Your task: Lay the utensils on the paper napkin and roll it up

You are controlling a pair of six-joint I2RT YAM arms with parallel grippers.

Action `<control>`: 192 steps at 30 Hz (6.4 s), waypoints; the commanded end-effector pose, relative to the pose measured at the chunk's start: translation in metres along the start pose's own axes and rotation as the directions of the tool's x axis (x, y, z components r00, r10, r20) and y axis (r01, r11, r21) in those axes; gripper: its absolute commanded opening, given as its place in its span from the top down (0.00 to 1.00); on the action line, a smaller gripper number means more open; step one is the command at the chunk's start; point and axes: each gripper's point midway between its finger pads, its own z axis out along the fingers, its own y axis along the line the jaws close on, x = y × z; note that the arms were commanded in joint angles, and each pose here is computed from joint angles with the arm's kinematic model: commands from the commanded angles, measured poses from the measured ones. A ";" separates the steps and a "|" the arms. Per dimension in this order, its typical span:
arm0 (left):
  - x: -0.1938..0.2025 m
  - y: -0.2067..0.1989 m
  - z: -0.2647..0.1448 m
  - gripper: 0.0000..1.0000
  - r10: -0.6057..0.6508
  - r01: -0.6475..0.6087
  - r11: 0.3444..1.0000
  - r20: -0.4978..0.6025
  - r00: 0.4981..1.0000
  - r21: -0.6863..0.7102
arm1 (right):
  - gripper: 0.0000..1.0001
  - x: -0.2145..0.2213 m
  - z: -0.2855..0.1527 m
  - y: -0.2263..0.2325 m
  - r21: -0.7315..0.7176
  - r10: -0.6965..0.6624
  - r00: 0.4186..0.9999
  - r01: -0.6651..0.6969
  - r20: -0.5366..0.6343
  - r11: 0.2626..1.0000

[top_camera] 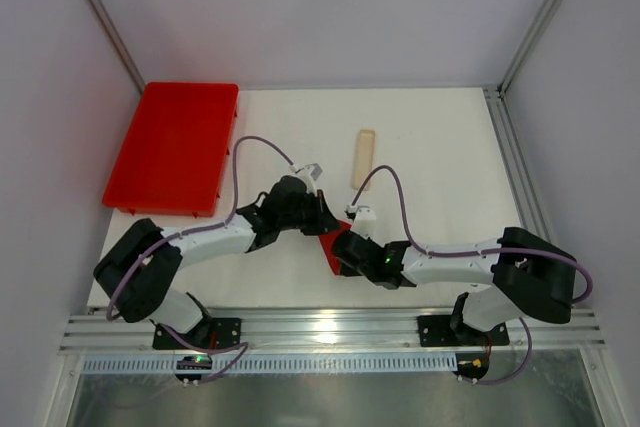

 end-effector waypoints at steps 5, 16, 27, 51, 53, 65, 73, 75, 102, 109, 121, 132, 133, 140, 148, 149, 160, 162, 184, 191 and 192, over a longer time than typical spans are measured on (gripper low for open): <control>0.003 -0.020 0.019 1.00 -0.032 0.029 0.983 0.014 0.999 0.182 | 0.96 0.021 0.004 -0.016 0.037 -0.010 0.999 0.012 -0.053 0.999; 0.020 0.019 0.035 1.00 -0.061 0.062 0.996 -0.013 0.998 0.060 | 0.96 0.020 0.003 -0.015 0.031 -0.007 0.999 0.008 -0.046 0.999; 0.031 0.038 0.035 1.00 -0.045 0.045 0.999 -0.026 0.999 0.005 | 0.96 0.019 0.003 -0.015 0.030 -0.011 0.999 0.012 -0.045 0.999; 0.070 0.100 0.042 1.00 -0.096 0.067 0.975 -0.131 0.987 -0.212 | 0.77 -0.027 -0.034 -0.011 0.061 -0.122 0.991 0.119 0.047 0.991; 0.073 0.102 0.042 1.00 -0.097 0.065 0.975 -0.142 0.985 -0.214 | 0.74 -0.037 -0.038 -0.010 0.052 -0.149 0.987 0.146 0.065 0.988; 0.084 0.103 0.039 1.00 -0.077 0.040 0.980 -0.188 0.979 -0.197 | 0.96 -0.042 -0.048 0.044 -0.546 -0.152 0.986 0.088 -0.074 0.833; 0.087 0.099 0.040 1.00 -0.081 0.048 0.985 -0.200 0.976 -0.168 | 0.96 -0.035 -0.027 0.050 -0.624 -0.182 0.970 0.044 -0.159 0.780; 0.087 0.099 0.040 1.00 -0.080 0.046 0.985 -0.200 0.977 -0.166 | 0.96 -0.033 -0.022 0.051 -0.635 -0.183 0.966 0.025 -0.185 0.772; 0.091 0.108 0.040 1.00 -0.096 0.059 0.983 -0.216 0.972 -0.172 | 0.96 0.023 -0.002 0.000 -0.542 -0.051 0.948 -0.134 -0.313 0.830; 0.091 0.109 0.042 1.00 -0.101 0.063 0.983 -0.218 0.971 -0.175 | 0.96 0.032 0.001 -0.015 -0.481 -0.015 0.947 -0.150 -0.321 0.864; 0.090 0.107 0.042 1.00 -0.101 0.065 0.984 -0.218 0.971 -0.166 | 0.91 0.003 -0.031 -0.034 -0.378 0.034 0.982 -0.102 -0.184 0.920; 0.090 0.102 0.041 1.00 -0.102 0.071 0.987 -0.222 0.970 -0.146 | 0.48 -0.042 -0.030 -0.038 -0.291 -0.006 0.998 -0.015 -0.068 0.957; 0.089 0.101 0.041 1.00 -0.101 0.071 0.987 -0.222 0.970 -0.141 | 0.46 -0.047 -0.028 -0.033 -0.300 -0.015 0.998 -0.005 -0.064 0.954; 0.088 0.097 0.041 1.00 -0.097 0.070 0.990 -0.227 0.969 -0.127 | 0.43 -0.049 0.001 -0.024 -0.309 -0.078 0.992 0.044 -0.098 0.950; 0.086 0.093 0.041 1.00 -0.090 0.064 0.991 -0.232 0.968 -0.117 | 0.54 -0.040 0.009 -0.025 -0.303 -0.133 0.980 0.083 -0.147 0.949; 0.085 0.092 0.041 1.00 -0.088 0.062 0.992 -0.234 0.968 -0.113 | 0.55 -0.039 0.009 -0.024 -0.304 -0.136 0.979 0.085 -0.149 0.949; 0.080 0.088 0.041 1.00 -0.076 0.052 0.993 -0.234 0.969 -0.109 | 0.64 -0.011 0.014 -0.029 -0.267 -0.207 0.949 0.142 -0.237 0.953; 0.081 0.088 0.041 1.00 -0.074 0.049 0.993 -0.236 0.969 -0.109 | 0.65 -0.009 0.016 -0.030 -0.261 -0.210 0.946 0.144 -0.247 0.955; 0.055 0.062 0.030 0.96 -0.009 0.000 0.999 -0.197 0.980 -0.047 | 0.96 0.006 0.026 -0.018 -0.317 -0.082 0.961 -0.006 -0.265 0.948; 0.009 0.032 0.002 0.62 0.045 -0.050 0.998 -0.095 0.994 -0.049 | 0.97 0.005 0.022 -0.009 -0.339 0.008 0.963 -0.103 -0.271 0.935; 0.005 0.031 -0.002 0.60 0.048 -0.053 0.997 -0.085 0.995 -0.060 | 0.96 0.005 0.021 -0.008 -0.346 0.016 0.963 -0.112 -0.269 0.931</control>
